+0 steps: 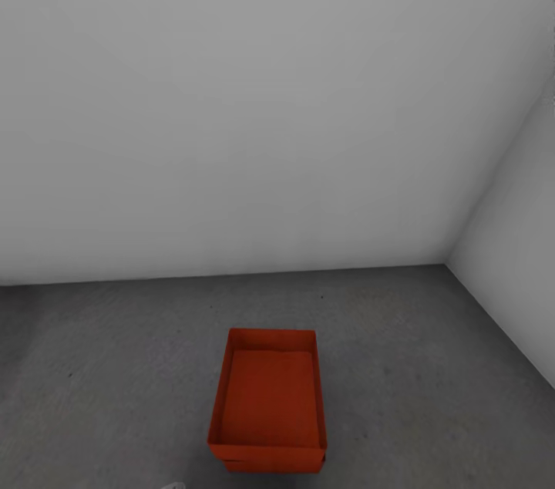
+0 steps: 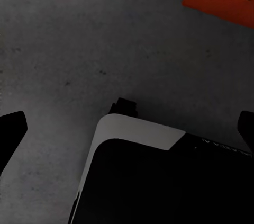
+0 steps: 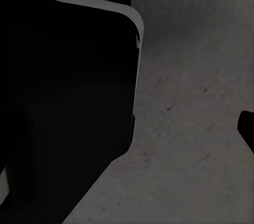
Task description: Move the two storage containers from the living room to the garage. In the garage, place one container on the floor and stack the other container on top of it (either order is fine).
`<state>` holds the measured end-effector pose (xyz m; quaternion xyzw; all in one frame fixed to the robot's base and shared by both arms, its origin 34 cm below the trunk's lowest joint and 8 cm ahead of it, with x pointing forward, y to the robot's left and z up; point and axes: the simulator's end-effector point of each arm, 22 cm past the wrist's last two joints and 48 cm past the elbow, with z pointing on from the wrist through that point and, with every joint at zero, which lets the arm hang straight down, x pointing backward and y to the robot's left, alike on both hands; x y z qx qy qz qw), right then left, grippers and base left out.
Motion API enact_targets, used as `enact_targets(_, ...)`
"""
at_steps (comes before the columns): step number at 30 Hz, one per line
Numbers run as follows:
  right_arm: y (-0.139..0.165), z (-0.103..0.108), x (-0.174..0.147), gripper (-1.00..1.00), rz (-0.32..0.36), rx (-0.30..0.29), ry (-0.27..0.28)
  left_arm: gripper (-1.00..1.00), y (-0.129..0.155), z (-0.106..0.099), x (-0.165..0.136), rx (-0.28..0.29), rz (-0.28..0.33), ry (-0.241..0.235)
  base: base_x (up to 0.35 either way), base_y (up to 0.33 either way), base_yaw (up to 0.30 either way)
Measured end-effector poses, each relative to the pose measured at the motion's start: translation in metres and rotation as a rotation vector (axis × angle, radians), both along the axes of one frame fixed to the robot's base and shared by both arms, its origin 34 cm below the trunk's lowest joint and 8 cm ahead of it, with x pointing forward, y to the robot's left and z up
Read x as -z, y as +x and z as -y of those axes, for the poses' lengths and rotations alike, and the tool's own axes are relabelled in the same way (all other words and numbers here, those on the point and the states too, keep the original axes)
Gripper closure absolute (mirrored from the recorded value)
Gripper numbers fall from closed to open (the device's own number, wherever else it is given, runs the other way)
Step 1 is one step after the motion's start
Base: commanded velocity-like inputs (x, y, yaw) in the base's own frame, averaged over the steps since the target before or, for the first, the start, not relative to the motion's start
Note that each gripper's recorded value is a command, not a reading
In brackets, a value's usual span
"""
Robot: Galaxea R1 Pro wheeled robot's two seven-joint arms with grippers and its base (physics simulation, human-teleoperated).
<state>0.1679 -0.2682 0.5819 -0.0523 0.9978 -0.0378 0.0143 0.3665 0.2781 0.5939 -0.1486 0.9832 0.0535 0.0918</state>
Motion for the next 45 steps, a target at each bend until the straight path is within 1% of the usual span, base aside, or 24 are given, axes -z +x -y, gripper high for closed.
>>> enact_targets(12,0.007,0.001,-0.001,-1.0,0.019,-0.001,-0.001,-1.0,0.005,-0.001,-0.004,0.005,0.013,0.001,0.0,0.0,0.0)
enact_targets(20,0.013,0.001,-0.002,-1.0,0.036,-0.001,-0.001,-1.0,-0.001,0.006,-0.005,0.012,-0.006,-0.012,0.0,0.0,0.0)
enact_targets(23,0.016,0.001,-0.002,-1.0,0.042,-0.001,0.0,-1.0,-0.006,0.01,-0.005,0.015,-0.03,-0.023,0.0,0.0,0.0)
enact_targets(28,0.019,0.0,-0.003,-1.0,0.051,0.0,0.0,-1.0,-0.011,0.016,-0.005,0.019,-0.052,-0.036,0.0,0.0,0.0)
enact_targets(31,0.021,0.0,-0.003,-1.0,0.055,-0.001,0.0,-1.0,-0.018,0.022,-0.005,0.021,-0.064,-0.045,0.0,0.0,0.0)
enact_targets(32,0.021,0.0,-0.003,-1.0,0.057,0.0,0.0,-1.0,-0.021,0.028,-0.004,0.022,-0.068,-0.053,0.0,0.0,0.0)
enact_targets(34,0.023,0.0,-0.003,-1.0,0.06,0.0,0.0,-1.0,-0.023,0.036,-0.005,0.024,-0.069,-0.063,0.0,0.0,0.0)
enact_targets(37,0.024,0.0,-0.003,-1.0,0.065,0.0,0.0,-1.0,-0.022,0.042,-0.005,0.025,-0.066,-0.071,0.0,0.0,0.0)
enact_targets(45,0.029,0.0,-0.004,-1.0,0.078,-0.001,0.0,-1.0,-0.019,0.046,-0.008,0.026,-0.052,-0.074,0.0,0.0,0.0)
